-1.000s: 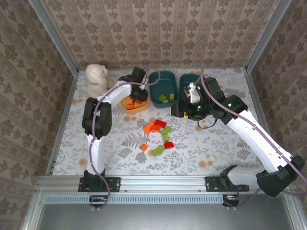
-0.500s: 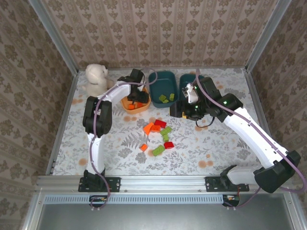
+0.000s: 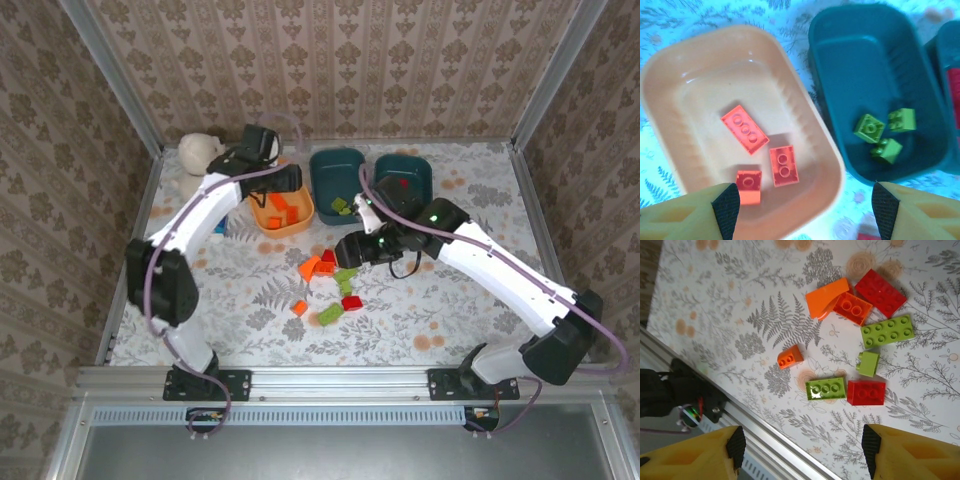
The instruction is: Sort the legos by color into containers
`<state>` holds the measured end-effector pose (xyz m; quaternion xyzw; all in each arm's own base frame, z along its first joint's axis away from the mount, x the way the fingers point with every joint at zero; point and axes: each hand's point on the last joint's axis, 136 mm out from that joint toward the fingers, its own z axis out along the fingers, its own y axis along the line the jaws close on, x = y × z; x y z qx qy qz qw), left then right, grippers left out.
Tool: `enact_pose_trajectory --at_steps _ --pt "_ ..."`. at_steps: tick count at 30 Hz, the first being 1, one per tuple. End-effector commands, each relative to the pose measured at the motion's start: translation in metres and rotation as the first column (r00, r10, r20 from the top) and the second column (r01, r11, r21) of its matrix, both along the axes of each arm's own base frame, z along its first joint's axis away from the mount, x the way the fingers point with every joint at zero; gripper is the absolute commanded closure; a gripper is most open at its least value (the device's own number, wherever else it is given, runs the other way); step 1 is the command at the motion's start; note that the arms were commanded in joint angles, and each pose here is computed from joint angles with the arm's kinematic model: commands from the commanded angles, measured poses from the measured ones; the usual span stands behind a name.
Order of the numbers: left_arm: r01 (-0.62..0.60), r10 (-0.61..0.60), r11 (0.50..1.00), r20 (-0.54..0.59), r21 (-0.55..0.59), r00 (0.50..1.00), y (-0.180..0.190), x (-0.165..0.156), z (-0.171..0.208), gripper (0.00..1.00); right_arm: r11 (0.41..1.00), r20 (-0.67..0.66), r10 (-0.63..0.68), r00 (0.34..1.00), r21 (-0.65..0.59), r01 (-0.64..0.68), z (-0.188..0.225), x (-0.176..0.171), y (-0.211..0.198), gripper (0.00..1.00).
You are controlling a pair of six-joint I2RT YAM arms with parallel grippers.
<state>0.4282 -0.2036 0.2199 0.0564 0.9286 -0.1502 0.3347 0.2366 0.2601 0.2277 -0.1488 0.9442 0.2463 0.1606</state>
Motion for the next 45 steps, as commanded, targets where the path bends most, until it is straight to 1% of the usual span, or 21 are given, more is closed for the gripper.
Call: enact_pose_trajectory --at_steps 1,5,7,11,15,20,25,30,33,35,41,45 --pt "-0.028 0.035 0.992 0.049 -0.12 0.998 0.002 -0.026 0.028 0.25 0.992 -0.011 -0.002 1.0 -0.129 0.0 -0.027 -0.005 -0.01 0.34" --pt "-0.018 0.038 0.98 0.095 -0.199 0.995 0.015 -0.071 0.047 0.24 0.983 -0.014 0.0 1.0 -0.182 -0.003 -0.041 -0.009 -0.008 0.33" --pt "-0.034 0.056 0.974 0.092 -0.224 0.994 0.024 -0.094 0.046 0.22 0.98 -0.007 -0.008 1.0 -0.199 0.007 -0.044 -0.004 -0.008 0.33" --pt "-0.093 0.113 0.964 0.065 -0.251 0.991 0.049 -0.136 0.038 0.22 0.964 0.019 -0.035 0.999 -0.264 0.039 -0.051 0.016 -0.011 0.35" --pt "-0.14 0.161 0.951 0.056 -0.275 0.985 0.066 -0.168 0.027 0.22 0.953 0.032 -0.015 0.999 -0.301 0.024 -0.063 0.031 -0.004 0.38" --pt "-0.171 0.206 0.942 0.093 -0.289 0.974 0.086 -0.196 0.033 0.22 0.921 0.032 0.009 0.999 -0.389 0.005 -0.08 0.043 -0.009 0.38" --pt "-0.197 0.246 0.937 0.147 -0.288 0.958 0.106 -0.213 0.045 0.2 0.907 -0.014 -0.036 0.999 -0.421 0.027 -0.097 0.044 -0.009 0.39" --pt "-0.193 0.25 0.933 0.162 -0.302 0.955 0.111 -0.221 0.05 0.21 0.903 -0.062 -0.085 0.994 -0.426 0.051 -0.114 0.036 -0.006 0.39" --pt "-0.196 0.25 0.932 0.148 -0.305 0.957 0.11 -0.221 0.045 0.21 0.904 -0.142 -0.094 0.985 -0.427 0.025 -0.136 0.024 0.001 0.4" --pt "-0.194 0.248 0.93 0.143 -0.313 0.958 0.107 -0.219 0.043 0.21 0.905 -0.166 -0.099 0.981 -0.425 0.019 -0.148 0.02 0.003 0.43" --pt "-0.167 0.218 0.933 0.129 -0.319 0.968 0.098 -0.214 0.043 0.21 0.9 -0.219 -0.115 0.969 -0.436 0.008 -0.171 0.017 0.007 0.45" --pt "-0.155 0.21 0.933 0.14 -0.323 0.968 0.095 -0.212 0.045 0.21 0.893 -0.226 -0.123 0.966 -0.451 0.008 -0.185 0.02 0.008 0.51"
